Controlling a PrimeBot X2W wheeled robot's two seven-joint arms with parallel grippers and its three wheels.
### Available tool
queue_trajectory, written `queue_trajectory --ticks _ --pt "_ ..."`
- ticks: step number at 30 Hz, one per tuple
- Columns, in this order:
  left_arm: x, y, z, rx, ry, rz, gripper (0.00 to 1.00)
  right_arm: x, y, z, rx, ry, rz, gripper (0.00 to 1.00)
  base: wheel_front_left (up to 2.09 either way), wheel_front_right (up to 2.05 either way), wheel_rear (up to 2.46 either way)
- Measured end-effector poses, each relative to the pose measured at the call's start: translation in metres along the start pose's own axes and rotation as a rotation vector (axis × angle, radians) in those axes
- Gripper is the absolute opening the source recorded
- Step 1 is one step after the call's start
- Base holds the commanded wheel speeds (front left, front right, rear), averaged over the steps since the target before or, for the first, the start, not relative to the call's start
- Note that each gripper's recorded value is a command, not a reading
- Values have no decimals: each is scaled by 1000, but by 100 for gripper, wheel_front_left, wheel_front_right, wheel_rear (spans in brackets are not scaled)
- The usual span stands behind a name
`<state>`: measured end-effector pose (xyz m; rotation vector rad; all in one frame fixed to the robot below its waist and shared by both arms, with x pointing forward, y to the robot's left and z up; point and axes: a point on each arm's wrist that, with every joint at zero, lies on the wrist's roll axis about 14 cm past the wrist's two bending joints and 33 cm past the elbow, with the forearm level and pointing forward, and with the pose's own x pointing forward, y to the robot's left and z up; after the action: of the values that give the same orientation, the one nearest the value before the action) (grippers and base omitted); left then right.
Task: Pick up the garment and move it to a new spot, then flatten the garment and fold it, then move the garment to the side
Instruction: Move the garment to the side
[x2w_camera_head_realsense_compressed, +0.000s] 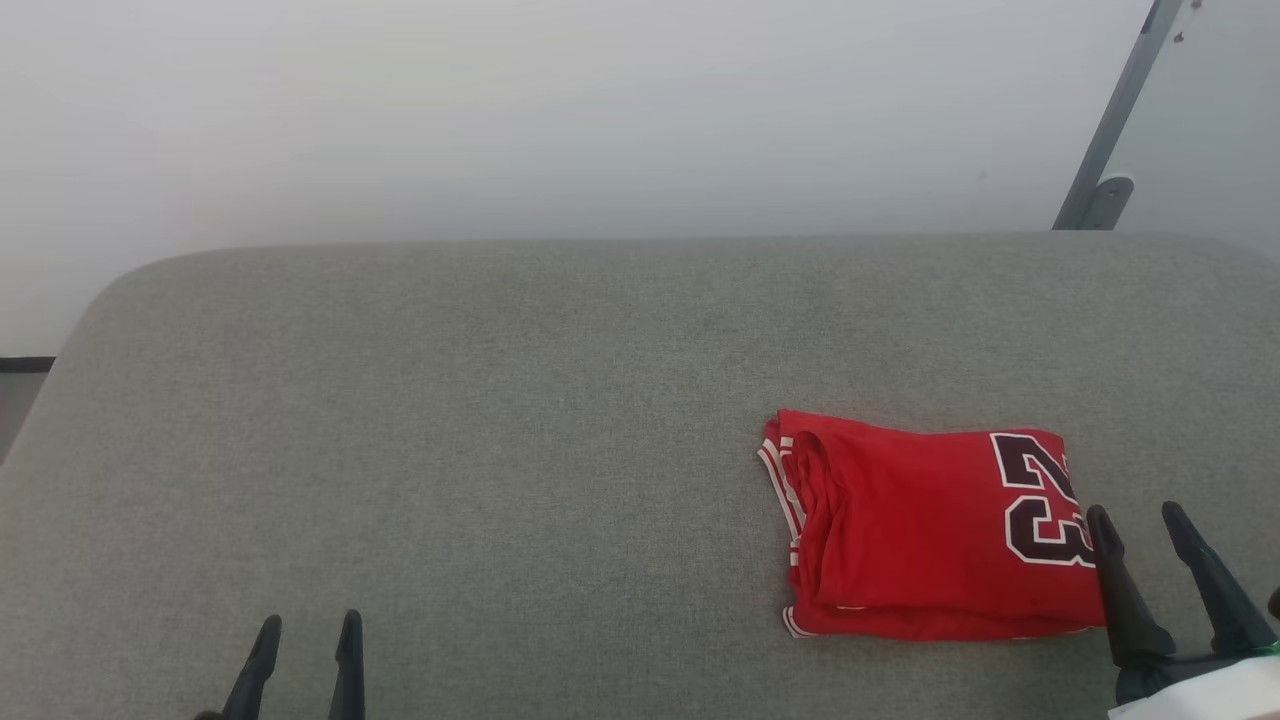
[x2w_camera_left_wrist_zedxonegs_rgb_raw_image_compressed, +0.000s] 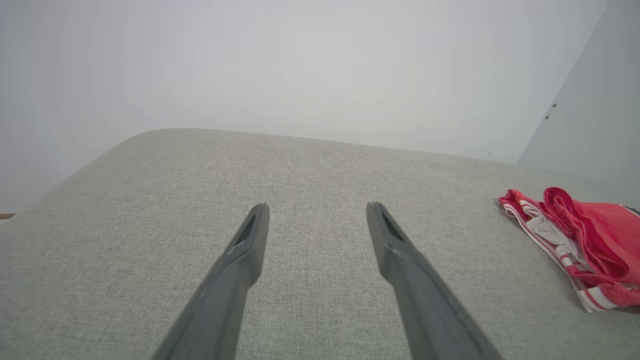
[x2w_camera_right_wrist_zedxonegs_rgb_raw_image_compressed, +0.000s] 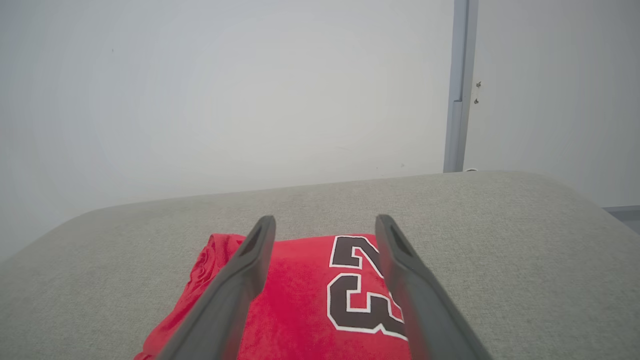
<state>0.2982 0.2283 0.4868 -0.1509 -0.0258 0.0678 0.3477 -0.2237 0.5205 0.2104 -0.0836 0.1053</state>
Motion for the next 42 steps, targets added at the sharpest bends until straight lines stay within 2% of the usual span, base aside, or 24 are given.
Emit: queue_trajectory --ticks 7,12,23,30,34,37,41,42 --pt "2 -1 -1 1 4 -5 100 1 0 -6 -8 38 -1 100 0 0 0" --pt "10 -9 -2 -1 5 -25 100 20 -1 -8 -47 98 28 100 0 0 0" --pt "65 -34 -1 10 -6 -110 100 76 -44 -45 -246 554 41 100 0 0 0" --pt "93 -45 -15 6 22 -136 100 72 -59 -98 -143 953 31 100 0 0 0" --pt "101 -45 -22 5 37 -138 100 61 -60 -122 -84 1118 32 100 0 0 0" --pt "106 -46 -26 5 46 -139 100 59 -58 -132 -69 1187 47 100 0 0 0" --pt "112 -45 -33 9 64 -142 100 61 -56 -140 -57 1205 56 100 0 0 0" --pt "113 -45 -35 10 67 -142 100 61 -56 -141 -56 1207 58 72 0 0 0"
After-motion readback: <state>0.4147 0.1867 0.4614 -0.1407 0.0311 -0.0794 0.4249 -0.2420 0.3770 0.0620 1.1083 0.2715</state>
